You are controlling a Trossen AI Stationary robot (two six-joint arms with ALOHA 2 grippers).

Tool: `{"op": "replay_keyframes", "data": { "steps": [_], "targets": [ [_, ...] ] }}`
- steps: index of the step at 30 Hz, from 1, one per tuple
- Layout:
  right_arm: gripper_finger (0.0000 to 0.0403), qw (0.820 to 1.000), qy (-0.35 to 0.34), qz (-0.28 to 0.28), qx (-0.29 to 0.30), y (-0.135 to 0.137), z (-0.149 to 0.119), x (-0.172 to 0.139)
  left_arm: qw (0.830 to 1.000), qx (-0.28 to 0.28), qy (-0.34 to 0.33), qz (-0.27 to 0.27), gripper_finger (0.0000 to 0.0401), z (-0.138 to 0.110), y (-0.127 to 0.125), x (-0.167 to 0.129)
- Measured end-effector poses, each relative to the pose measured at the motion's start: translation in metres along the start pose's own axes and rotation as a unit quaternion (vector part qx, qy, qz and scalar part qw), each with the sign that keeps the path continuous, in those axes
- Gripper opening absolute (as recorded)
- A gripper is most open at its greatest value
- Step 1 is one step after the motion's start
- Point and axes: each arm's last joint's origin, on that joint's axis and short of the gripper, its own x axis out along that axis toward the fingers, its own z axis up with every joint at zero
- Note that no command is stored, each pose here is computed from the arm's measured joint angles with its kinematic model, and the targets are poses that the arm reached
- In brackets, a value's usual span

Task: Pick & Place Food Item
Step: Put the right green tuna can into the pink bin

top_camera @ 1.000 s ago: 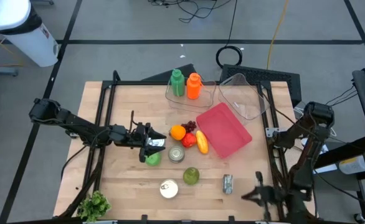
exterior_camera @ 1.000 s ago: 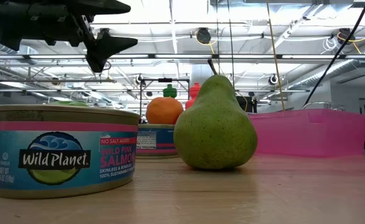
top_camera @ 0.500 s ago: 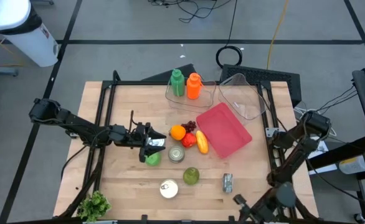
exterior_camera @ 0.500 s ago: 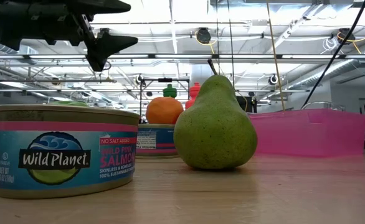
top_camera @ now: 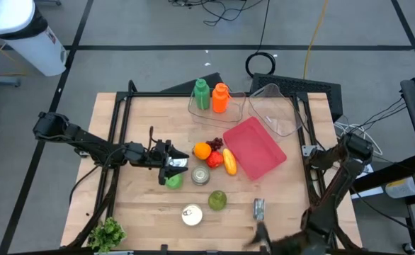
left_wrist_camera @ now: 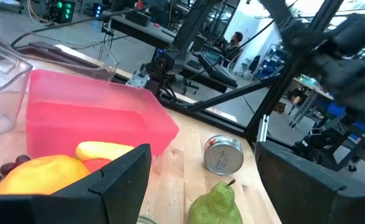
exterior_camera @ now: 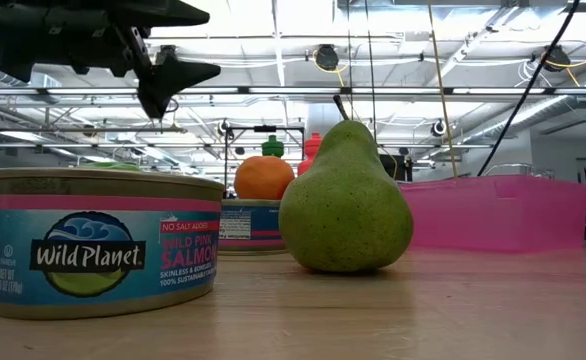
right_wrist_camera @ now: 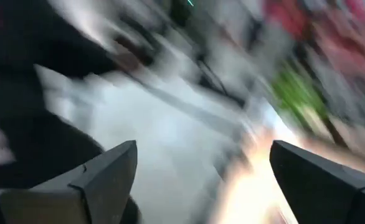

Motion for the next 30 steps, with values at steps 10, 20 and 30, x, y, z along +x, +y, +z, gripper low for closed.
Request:
{"op": "replay_keyframes", "data": {
  "steps": [10,20,30],
  "targets": [
    [0.0327,0.859,0.304,-0.158,0.381,-0.052,-0.044,-0.002,1.000,-0.001,0.003,0.002,0.0299,-0.001,0.000,0.000],
    [0.0329,0.741,0.385,-0.287,0.470,-0.078,-0.064,-0.013,1.000,0.001,0.001,0.005,0.0299,0.000,0.000,0.000],
    [0.0329,0.703,0.390,-0.306,0.510,-0.083,-0.100,-0.007,1.000,0.001,0.001,0.006,0.0299,0.000,0.001,0.000]
  ]
}}
